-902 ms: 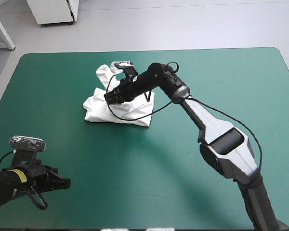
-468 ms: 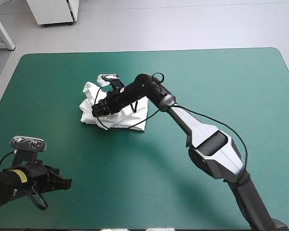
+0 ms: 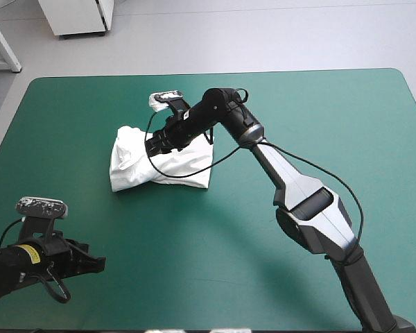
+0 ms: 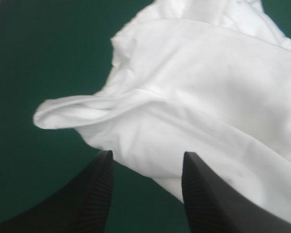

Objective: Fold the cloth

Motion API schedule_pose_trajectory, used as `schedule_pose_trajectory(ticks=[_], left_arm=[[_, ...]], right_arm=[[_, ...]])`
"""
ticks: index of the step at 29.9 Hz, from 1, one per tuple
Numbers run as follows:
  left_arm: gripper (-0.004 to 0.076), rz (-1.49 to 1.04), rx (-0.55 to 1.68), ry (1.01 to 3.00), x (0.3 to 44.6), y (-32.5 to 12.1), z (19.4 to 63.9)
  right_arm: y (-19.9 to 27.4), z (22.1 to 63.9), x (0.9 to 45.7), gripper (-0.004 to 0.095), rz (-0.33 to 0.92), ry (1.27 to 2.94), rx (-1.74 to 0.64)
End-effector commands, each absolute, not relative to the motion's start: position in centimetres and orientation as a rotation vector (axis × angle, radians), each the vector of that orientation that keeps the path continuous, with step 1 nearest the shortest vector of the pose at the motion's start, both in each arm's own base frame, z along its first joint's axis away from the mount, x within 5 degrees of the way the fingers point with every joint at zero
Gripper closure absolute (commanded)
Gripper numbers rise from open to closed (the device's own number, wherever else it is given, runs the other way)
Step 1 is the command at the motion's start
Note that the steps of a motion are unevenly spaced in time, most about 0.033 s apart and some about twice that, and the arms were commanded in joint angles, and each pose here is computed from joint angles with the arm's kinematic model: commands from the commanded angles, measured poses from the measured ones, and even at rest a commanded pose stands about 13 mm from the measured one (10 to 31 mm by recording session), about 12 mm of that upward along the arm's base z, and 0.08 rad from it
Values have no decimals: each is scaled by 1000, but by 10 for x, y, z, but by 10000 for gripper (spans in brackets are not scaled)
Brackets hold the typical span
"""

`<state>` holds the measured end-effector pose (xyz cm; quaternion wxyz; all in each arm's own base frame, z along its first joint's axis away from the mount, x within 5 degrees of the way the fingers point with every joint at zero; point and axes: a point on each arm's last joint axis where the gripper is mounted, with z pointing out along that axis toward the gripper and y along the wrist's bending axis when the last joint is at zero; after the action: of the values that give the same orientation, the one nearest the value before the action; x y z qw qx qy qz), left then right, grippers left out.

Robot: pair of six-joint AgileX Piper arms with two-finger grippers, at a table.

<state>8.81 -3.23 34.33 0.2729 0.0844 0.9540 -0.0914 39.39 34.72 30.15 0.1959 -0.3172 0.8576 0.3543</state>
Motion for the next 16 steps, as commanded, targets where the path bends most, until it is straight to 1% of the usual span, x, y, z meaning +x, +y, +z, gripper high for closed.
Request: schedule_pose_trajectory(ticks=[1,5,10,12,14,16], left_arm=[[733,-273,206,2534,89,-33,350],[733,-291,170,2526,89,-34,351],[733,-307,169,2545,87,-35,350],[733,-312,170,2552,87,-35,350],[733,-328,170,2553,86,-36,350],[733,-328,169,2549,87,-36,350]], right_arm=[[324,351,388,475,955,2348,-812],[313,353,395,475,929,2360,-767],[298,353,404,474,865,2400,-682],[291,355,405,474,788,2407,-675],[281,356,405,474,678,2426,-679],[273,353,402,474,620,2455,-692]])
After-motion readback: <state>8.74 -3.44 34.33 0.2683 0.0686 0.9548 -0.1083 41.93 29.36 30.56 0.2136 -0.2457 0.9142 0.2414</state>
